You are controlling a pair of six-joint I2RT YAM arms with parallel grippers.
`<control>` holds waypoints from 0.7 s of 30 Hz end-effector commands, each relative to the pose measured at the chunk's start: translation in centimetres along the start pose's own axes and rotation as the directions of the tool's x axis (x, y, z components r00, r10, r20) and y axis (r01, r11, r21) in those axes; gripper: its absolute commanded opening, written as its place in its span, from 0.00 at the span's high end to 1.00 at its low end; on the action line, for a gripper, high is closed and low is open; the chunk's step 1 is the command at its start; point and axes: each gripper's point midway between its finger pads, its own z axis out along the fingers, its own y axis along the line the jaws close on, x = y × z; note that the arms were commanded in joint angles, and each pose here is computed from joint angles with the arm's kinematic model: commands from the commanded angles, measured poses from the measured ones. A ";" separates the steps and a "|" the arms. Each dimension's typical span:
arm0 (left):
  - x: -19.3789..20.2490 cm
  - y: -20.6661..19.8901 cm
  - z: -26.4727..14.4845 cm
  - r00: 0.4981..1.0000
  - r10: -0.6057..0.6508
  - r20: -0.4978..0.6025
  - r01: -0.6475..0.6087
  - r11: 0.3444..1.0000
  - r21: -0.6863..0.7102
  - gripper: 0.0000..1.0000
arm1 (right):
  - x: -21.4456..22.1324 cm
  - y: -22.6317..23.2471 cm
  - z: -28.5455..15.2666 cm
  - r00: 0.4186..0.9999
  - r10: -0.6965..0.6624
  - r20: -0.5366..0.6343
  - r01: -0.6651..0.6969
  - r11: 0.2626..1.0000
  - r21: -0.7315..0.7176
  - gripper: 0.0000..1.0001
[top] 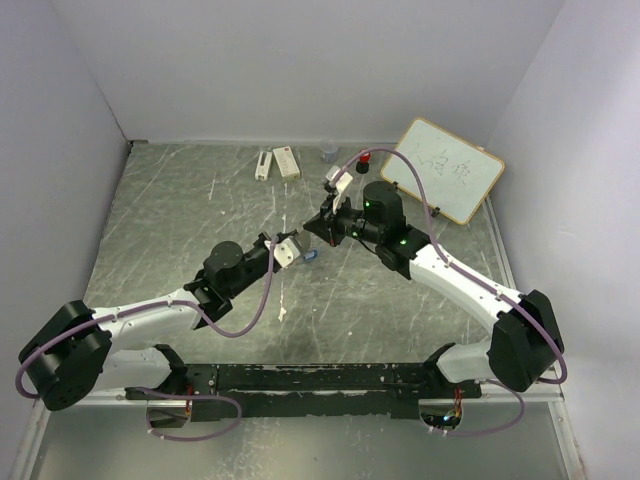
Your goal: Put the keys on the keyring
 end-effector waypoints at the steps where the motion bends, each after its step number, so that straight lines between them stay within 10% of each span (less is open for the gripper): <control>1: -2.0 1.6 0.5 0.999 0.020 0.042 -0.017 0.997 -0.071 0.93 | -1.6 0.5 -0.3 0.999 -0.020 0.042 0.020 1.000 -0.001 1.00; 21: -2.4 1.5 0.7 0.998 0.032 0.060 -0.026 0.996 -0.086 0.93 | -1.3 0.6 -0.4 0.999 -0.023 0.034 0.023 1.000 -0.001 1.00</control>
